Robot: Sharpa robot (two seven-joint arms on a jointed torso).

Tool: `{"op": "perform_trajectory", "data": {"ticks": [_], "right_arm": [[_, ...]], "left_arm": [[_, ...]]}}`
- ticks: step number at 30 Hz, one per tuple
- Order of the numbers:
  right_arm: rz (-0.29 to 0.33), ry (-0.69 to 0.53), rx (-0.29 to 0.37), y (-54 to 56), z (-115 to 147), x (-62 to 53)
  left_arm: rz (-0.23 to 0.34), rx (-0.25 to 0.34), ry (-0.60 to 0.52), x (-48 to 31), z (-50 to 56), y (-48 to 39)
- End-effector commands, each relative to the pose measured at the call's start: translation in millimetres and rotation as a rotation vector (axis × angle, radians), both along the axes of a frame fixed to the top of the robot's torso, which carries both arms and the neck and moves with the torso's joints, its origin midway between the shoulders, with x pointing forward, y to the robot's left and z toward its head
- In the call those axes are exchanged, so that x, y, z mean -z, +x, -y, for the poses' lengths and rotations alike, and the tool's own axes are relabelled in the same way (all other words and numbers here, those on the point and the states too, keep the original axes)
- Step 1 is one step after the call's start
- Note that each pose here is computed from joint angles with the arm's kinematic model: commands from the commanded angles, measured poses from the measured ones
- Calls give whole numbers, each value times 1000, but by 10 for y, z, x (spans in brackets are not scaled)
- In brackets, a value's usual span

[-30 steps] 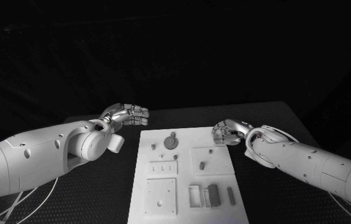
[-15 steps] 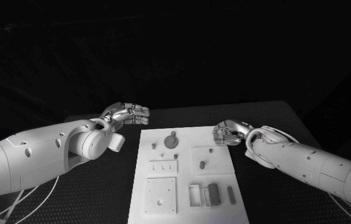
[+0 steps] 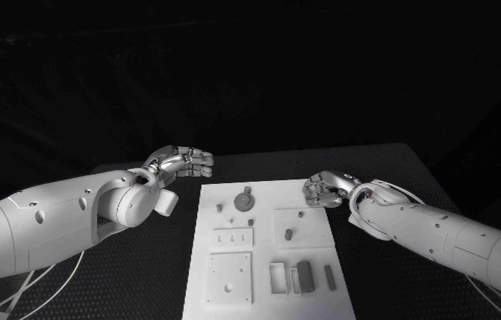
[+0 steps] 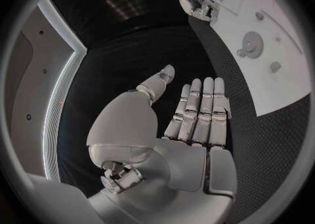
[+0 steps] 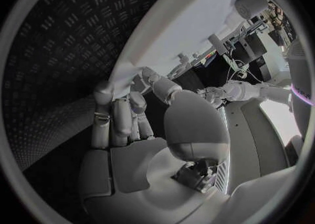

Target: Assemble the parts on the task board

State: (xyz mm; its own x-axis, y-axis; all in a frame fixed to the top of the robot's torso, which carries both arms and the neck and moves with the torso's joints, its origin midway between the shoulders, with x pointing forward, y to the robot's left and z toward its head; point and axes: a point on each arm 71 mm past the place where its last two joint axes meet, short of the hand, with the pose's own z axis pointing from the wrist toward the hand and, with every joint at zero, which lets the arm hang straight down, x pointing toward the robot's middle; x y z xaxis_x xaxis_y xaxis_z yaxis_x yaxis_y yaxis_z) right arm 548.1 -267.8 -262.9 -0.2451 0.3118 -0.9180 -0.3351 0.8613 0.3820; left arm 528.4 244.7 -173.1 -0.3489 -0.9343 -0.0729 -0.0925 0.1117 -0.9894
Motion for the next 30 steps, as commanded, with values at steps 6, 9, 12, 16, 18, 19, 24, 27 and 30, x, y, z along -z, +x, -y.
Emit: {"op": "perform_trajectory", "data": {"ticks": [6, 9, 12, 16, 18, 19, 24, 27, 30], "right_arm": [[11, -27, -2, -7, 5, 34], [16, -27, -1, -7, 4, 32], [22, -30, -1, -6, 5, 30], [33, -39, -4, -6, 0, 27], [40, -38, 0, -5, 1, 21], [44, -38, 2, -5, 2, 18], [63, -37, 9, -14, -5, -2], [67, -43, 6, -40, -26, -23], [88, -57, 1, -31, -96, -133]], "left_arm": [[5, 15, -7, -11, 14, -8], [5, 15, -7, -11, 14, -9], [6, 12, -6, -12, 12, -10], [4, 13, -6, -11, 8, -10], [3, 14, -6, -10, 7, -11], [3, 14, -6, -10, 7, -11], [-3, 19, 19, 0, 7, -13], [-5, 36, 68, 13, 13, -20], [-51, 93, 133, 57, 52, -45]]}}
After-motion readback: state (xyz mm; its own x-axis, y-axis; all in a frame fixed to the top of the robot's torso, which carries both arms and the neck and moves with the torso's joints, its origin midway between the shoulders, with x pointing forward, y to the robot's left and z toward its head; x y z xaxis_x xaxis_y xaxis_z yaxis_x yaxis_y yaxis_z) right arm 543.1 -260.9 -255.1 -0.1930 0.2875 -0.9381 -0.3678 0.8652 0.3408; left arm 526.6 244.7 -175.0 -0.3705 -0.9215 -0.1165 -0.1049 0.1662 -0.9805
